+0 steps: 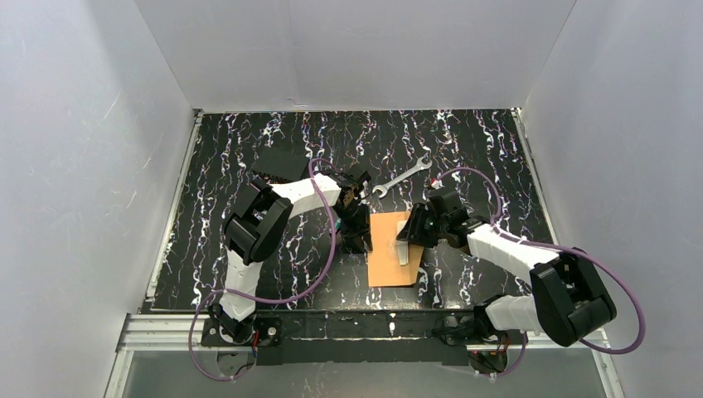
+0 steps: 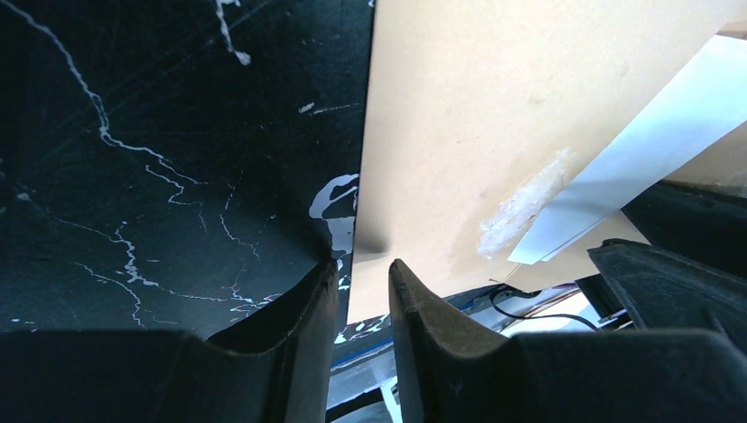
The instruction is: Place the letter into the envelope and seal it
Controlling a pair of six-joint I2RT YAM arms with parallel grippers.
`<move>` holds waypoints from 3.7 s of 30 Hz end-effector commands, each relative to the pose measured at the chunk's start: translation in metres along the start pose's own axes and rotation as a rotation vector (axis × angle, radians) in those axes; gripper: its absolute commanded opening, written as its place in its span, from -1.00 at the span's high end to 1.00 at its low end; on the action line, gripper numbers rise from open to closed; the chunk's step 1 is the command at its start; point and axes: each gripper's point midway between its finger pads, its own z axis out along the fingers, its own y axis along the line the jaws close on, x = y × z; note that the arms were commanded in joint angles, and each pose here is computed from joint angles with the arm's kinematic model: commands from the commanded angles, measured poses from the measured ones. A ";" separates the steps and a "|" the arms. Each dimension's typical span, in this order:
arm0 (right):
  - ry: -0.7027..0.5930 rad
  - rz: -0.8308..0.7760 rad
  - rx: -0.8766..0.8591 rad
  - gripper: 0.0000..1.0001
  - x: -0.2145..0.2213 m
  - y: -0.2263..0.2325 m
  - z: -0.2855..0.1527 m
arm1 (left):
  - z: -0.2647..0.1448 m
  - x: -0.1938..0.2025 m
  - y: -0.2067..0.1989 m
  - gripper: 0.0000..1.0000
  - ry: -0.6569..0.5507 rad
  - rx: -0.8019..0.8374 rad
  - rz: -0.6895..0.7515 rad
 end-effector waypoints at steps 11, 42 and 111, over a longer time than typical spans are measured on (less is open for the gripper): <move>0.093 -0.037 0.121 0.70 0.005 -0.020 0.009 | 0.020 -0.007 0.033 0.47 -0.016 -0.128 0.005; 0.137 -0.056 -0.001 0.65 0.011 -0.007 0.037 | 0.022 -0.012 0.039 0.32 -0.004 -0.173 0.058; -0.068 -0.163 0.267 -0.10 -0.079 -0.011 -0.024 | -0.050 -0.097 0.096 0.78 -0.287 -0.409 0.404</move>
